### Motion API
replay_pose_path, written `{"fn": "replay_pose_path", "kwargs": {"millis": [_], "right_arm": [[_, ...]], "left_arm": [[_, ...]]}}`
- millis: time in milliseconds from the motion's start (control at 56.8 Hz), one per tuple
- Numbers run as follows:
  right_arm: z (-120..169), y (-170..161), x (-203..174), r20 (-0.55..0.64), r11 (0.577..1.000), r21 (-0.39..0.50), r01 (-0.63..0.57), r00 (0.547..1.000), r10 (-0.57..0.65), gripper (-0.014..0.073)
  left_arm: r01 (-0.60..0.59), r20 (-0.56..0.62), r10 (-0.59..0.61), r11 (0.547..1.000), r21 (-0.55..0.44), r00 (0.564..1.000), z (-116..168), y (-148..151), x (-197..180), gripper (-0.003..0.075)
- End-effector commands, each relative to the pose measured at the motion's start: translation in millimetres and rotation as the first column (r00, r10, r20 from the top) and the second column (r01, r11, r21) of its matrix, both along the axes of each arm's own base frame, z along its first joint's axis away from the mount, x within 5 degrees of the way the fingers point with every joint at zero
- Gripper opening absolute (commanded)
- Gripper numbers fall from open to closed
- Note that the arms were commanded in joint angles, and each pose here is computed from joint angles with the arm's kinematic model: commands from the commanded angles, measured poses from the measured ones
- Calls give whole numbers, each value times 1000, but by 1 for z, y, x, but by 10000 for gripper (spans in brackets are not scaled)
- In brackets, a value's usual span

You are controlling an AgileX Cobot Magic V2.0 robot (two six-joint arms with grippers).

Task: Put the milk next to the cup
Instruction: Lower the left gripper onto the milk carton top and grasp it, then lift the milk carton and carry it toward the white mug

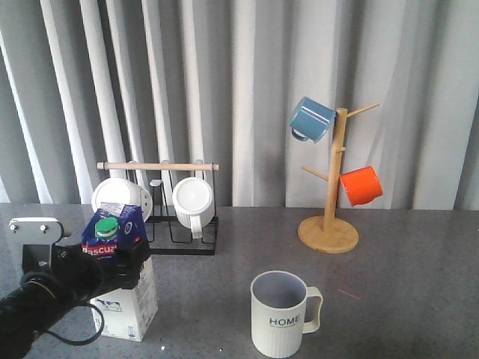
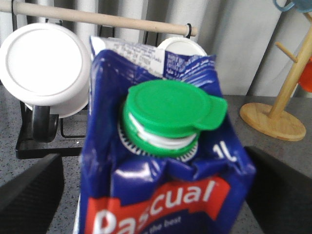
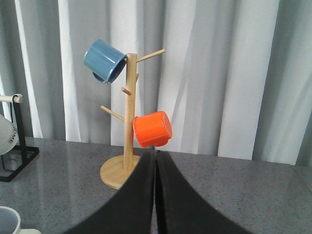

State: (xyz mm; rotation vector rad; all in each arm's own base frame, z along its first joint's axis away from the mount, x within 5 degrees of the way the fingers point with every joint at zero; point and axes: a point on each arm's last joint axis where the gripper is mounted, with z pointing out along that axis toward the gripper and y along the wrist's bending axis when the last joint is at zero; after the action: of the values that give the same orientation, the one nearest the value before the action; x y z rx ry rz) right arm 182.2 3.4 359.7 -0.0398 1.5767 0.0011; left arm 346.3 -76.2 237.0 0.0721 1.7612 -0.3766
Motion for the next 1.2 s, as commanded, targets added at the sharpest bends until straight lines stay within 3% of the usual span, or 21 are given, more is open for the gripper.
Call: {"fn": "replay_pose_path", "kwargs": {"millis": [0,70,264,352,774,1038,1179], "right_arm": [[18,0,-2,102,1000,-1,-8,995,8,-8],[18,0,-2,101,1000,-1,-8,995,8,-8],[18,0,-2,102,1000,-1,-8,995,8,-8],[18,0,-2,102,1000,-1,-8,995,8,-8],[18,0,-2,101,1000,-2,-8,995,8,-8],[18,0,-2,101,1000,-2,-8,995,8,-8],[18,0,-2,101,1000,-2,-8,995,8,-8]], "left_arm": [[-1,109,4,1000,-28,994,30,-3,10,636],[-5,98,5,1000,-2,995,33,-3,13,540],[1,90,-1,1000,-8,996,33,-5,11,136],[2,83,-1,1000,-5,997,32,-5,11,-1],[3,103,-1,1000,-11,995,36,-5,11,-7],[70,277,-58,997,-34,959,89,-19,-18,-7],[54,335,-24,995,-81,942,113,-14,-32,-7]]}}
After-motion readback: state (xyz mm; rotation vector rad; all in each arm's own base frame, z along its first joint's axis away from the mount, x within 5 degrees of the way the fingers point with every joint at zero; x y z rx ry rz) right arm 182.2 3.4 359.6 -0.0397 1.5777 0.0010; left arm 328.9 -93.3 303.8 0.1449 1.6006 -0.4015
